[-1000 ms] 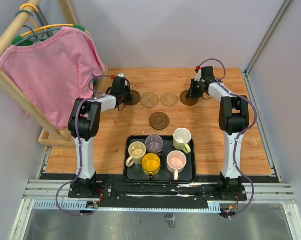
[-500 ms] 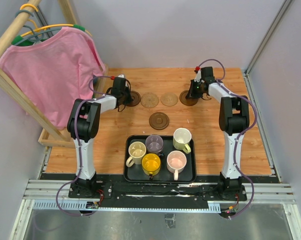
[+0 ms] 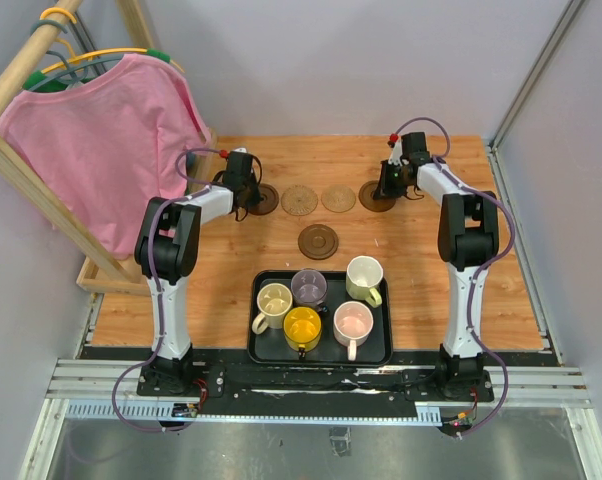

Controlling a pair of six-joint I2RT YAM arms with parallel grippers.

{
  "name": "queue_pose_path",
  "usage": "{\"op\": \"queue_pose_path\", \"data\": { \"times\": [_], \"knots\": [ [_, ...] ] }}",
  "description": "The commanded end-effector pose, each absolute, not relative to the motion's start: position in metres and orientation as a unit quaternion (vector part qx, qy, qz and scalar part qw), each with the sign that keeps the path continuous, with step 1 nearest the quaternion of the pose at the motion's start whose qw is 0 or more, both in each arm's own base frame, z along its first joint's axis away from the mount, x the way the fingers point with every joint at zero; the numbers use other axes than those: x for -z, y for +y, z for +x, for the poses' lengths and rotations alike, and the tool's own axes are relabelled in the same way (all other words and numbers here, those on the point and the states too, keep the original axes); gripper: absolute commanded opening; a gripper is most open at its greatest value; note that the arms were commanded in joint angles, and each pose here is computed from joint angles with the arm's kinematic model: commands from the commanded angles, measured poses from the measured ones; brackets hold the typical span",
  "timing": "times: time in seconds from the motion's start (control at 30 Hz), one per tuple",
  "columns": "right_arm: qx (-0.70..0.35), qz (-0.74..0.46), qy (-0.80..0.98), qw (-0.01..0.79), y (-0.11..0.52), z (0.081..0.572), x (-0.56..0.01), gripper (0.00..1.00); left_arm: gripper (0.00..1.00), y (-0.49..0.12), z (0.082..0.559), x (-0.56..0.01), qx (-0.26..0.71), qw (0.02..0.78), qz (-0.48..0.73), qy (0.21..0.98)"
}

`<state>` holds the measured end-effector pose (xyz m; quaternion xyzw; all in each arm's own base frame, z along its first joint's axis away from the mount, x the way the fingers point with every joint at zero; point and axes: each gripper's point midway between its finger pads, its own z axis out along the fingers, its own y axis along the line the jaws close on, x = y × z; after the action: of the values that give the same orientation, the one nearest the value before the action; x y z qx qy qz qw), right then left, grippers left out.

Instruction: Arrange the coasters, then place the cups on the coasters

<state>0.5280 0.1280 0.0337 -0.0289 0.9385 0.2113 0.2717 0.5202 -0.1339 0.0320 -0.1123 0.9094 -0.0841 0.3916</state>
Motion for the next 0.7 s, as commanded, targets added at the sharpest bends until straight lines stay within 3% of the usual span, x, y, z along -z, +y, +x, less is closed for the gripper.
{"op": "queue_pose_path", "data": {
  "times": [0.0,0.33,0.67],
  "knots": [
    [-0.217,-0.06,0.931,0.286,0.142,0.519,-0.062,0.04,0.0,-0.121,0.524,-0.04,0.055,0.397,-0.119,0.908],
    [-0.221,-0.103,0.922,0.301,0.159,0.5,-0.091,0.04,0.01,-0.136,0.531,-0.067,0.107,0.428,-0.099,0.892],
    [-0.265,-0.185,0.911,0.257,0.217,0.436,-0.098,0.02,0.0,-0.153,0.541,-0.127,0.161,0.482,-0.072,0.858]
  ]
}}
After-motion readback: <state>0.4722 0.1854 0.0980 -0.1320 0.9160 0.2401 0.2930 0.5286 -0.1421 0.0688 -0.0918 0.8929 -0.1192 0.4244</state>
